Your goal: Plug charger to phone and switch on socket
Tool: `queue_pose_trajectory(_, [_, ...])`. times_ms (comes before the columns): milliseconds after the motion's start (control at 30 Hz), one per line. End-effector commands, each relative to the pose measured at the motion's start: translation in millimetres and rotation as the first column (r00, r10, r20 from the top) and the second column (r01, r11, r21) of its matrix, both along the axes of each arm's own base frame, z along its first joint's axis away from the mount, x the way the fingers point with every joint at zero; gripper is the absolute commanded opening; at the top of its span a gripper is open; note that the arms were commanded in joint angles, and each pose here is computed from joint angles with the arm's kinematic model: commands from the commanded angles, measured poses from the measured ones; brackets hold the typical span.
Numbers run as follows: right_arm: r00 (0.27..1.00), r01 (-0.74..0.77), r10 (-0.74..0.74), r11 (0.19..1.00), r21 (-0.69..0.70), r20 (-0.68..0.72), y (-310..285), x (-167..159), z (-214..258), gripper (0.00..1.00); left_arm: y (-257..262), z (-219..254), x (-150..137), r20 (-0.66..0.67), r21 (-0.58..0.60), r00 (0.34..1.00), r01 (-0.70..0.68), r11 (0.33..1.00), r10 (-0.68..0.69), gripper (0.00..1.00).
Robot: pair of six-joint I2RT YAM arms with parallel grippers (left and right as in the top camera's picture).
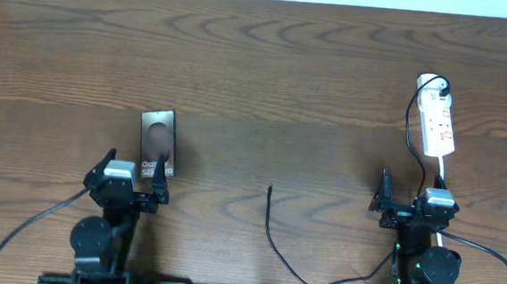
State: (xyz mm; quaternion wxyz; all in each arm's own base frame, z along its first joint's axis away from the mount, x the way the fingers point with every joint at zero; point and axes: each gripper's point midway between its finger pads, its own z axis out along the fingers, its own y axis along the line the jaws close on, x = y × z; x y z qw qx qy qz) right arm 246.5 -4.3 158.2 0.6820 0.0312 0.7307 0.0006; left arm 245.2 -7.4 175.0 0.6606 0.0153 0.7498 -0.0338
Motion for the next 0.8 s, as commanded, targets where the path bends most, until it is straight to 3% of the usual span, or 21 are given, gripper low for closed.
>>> queue_pose_trajectory(0, [1.000, 0.010, -0.010, 1.000, 0.013, -0.002, -1.4, -0.2, -1.0, 0.99, -0.3, 44.1, 10.5, -0.009, -0.005, 1.000, 0.004, 1.000, -0.004, 0.90])
queue_pose_trajectory(233, [1.000, 0.010, -0.010, 1.000, 0.013, -0.002, -1.4, -0.2, -1.0, 0.99, 1.9, 85.3, 50.4, -0.179, -0.017, 0.984, 0.003, 1.000, -0.006, 0.91])
queue_pose_trajectory(367, [1.000, 0.010, -0.010, 1.000, 0.013, -0.002, -1.4, -0.2, -1.0, 0.99, 2.0, 93.1, 81.2, -0.406, -0.060, 0.914, -0.008, 0.998, -0.017, 0.91])
queue_pose_trajectory(500, [1.000, 0.010, -0.010, 1.000, 0.013, -0.002, -1.4, -0.2, -1.0, 0.99, 3.0, 79.5, 95.5, -0.626, -0.071, 0.780, -0.026, 0.997, -0.024, 0.91])
queue_pose_trajectory(667, [1.000, 0.010, -0.010, 1.000, 0.013, -0.002, -1.4, -0.2, -1.0, 0.99, 3.7, 54.9, 96.7, -0.798, -0.074, 0.602, -0.046, 0.996, -0.031, 0.91])
queue_pose_trajectory(767, [1.000, 0.010, -0.010, 1.000, 0.013, -0.002, -1.4, -0.2, -1.0, 0.99, 3.0, 25.1, 87.6, -0.891, -0.076, 0.452, -0.059, 0.995, -0.041, 0.90])
